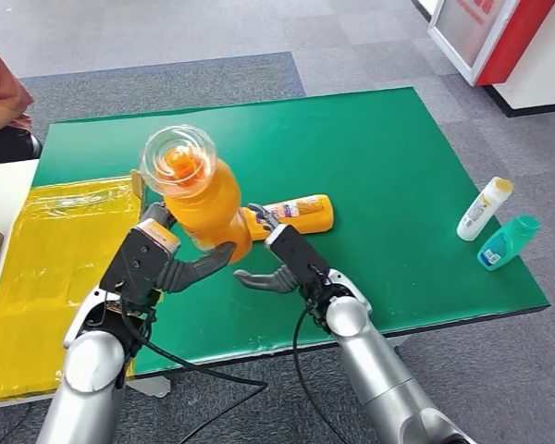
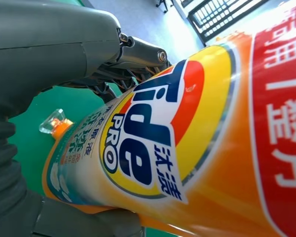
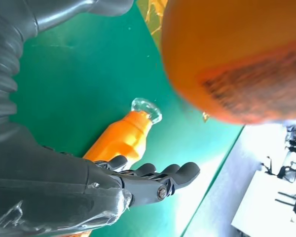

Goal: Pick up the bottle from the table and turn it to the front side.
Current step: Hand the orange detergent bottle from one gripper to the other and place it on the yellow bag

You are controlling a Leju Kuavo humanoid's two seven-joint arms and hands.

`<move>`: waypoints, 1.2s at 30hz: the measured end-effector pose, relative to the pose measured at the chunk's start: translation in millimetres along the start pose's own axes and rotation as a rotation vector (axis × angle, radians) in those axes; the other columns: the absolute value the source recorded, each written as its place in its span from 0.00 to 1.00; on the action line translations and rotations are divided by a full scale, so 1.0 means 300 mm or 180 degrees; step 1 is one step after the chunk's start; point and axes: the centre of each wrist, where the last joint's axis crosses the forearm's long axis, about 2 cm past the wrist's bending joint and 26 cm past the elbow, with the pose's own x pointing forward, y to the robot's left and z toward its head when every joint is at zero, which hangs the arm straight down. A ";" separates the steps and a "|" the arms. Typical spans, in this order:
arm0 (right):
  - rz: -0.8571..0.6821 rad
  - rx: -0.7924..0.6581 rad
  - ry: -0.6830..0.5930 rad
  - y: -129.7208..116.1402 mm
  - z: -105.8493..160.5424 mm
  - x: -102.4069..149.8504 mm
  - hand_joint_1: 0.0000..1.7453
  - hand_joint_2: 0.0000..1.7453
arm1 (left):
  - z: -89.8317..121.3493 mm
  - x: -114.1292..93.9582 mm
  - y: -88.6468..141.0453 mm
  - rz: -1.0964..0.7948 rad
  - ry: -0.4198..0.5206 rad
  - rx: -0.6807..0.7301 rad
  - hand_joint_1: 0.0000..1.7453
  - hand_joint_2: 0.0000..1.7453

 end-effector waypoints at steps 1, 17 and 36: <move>-0.0004 -0.0008 0.0013 -0.002 0.001 -0.004 0.00 1.00 | 0.001 0.000 0.001 0.0014 -0.0003 0.0005 1.00 1.00; 0.0101 -0.0402 0.0262 -0.093 0.085 -0.055 0.00 1.00 | 0.162 -0.104 0.078 -0.2055 0.0626 0.0719 1.00 1.00; 0.0319 -0.0714 0.0118 -0.200 0.110 0.005 0.00 1.00 | 0.324 -0.342 0.156 -0.3587 0.1766 0.0557 1.00 1.00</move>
